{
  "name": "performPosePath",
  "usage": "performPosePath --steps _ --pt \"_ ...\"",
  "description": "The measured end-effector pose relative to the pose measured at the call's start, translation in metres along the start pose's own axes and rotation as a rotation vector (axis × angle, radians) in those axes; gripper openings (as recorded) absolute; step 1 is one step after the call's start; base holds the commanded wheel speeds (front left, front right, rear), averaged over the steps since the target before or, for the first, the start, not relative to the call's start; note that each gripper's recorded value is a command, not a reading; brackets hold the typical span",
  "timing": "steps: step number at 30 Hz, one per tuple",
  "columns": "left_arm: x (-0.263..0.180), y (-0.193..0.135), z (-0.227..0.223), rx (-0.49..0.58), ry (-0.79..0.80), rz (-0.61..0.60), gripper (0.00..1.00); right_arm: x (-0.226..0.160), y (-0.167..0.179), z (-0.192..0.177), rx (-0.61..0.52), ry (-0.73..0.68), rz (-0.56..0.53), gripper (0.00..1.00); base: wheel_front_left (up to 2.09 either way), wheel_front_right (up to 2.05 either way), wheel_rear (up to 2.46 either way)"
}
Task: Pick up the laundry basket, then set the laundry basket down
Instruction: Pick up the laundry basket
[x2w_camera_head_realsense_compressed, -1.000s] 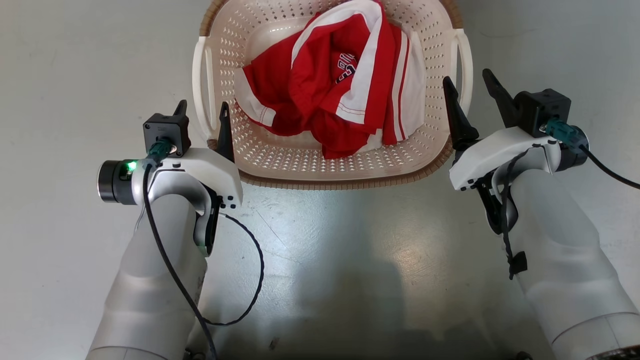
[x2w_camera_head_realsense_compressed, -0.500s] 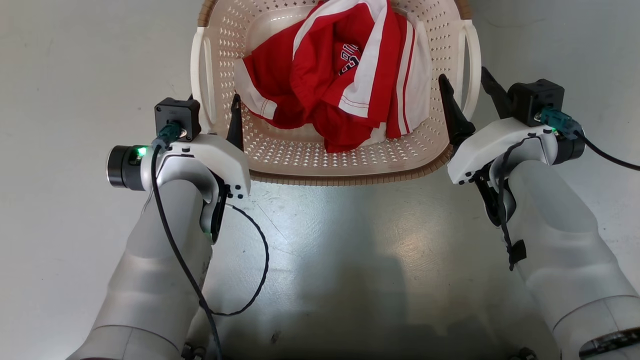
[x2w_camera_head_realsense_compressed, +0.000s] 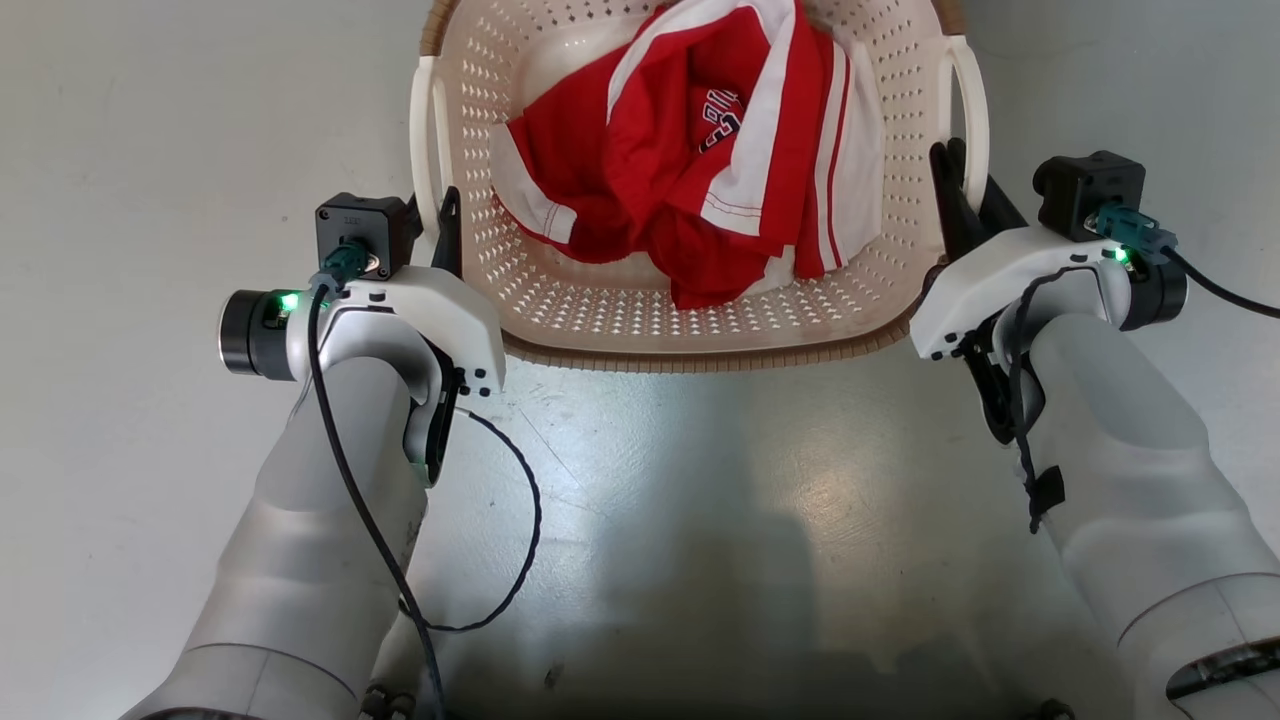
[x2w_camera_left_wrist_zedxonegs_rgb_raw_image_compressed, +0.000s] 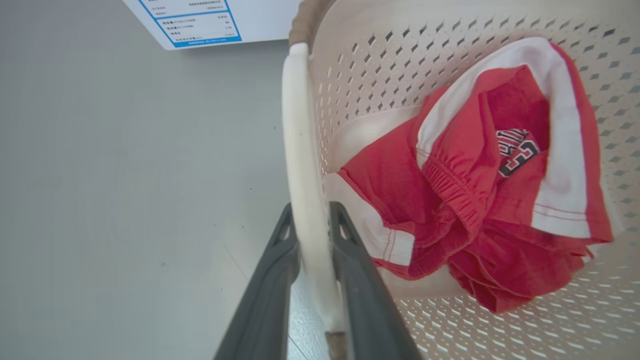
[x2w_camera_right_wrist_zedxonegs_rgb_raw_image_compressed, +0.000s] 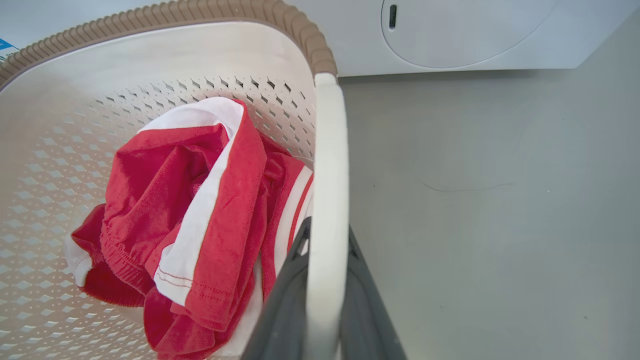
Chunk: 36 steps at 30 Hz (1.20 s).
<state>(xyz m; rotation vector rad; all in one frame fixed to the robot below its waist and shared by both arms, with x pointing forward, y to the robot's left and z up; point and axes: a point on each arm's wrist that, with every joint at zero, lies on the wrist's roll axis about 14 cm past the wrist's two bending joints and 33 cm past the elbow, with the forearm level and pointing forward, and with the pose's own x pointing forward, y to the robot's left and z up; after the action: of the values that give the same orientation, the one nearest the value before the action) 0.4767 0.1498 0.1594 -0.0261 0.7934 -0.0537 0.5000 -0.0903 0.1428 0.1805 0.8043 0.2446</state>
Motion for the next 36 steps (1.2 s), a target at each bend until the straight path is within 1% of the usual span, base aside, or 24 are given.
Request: performPosePath --steps 5,12,25,34,36 --pt "-0.004 -0.003 0.010 0.000 -0.020 -0.002 0.00 -0.008 -0.001 0.003 0.005 0.003 -0.009 0.00 0.00 0.00 0.00" --pt "-0.017 -0.009 0.027 -0.010 -0.055 -0.005 0.00 -0.024 0.000 0.023 0.002 -0.025 -0.016 0.00 0.00 0.00 0.00" --pt "-0.070 -0.015 0.029 -0.046 -0.060 0.001 0.00 -0.082 0.014 0.028 0.008 -0.028 -0.013 0.00 0.00 0.00 0.00" --pt "-0.119 -0.019 0.013 -0.068 -0.039 0.004 0.00 -0.131 0.028 0.014 0.002 -0.006 -0.009 0.00 0.00 0.00 0.00" --pt "-0.124 -0.020 0.010 -0.067 -0.034 0.003 0.00 -0.137 0.030 0.012 0.004 -0.004 -0.009 0.00 0.00 0.00 0.00"
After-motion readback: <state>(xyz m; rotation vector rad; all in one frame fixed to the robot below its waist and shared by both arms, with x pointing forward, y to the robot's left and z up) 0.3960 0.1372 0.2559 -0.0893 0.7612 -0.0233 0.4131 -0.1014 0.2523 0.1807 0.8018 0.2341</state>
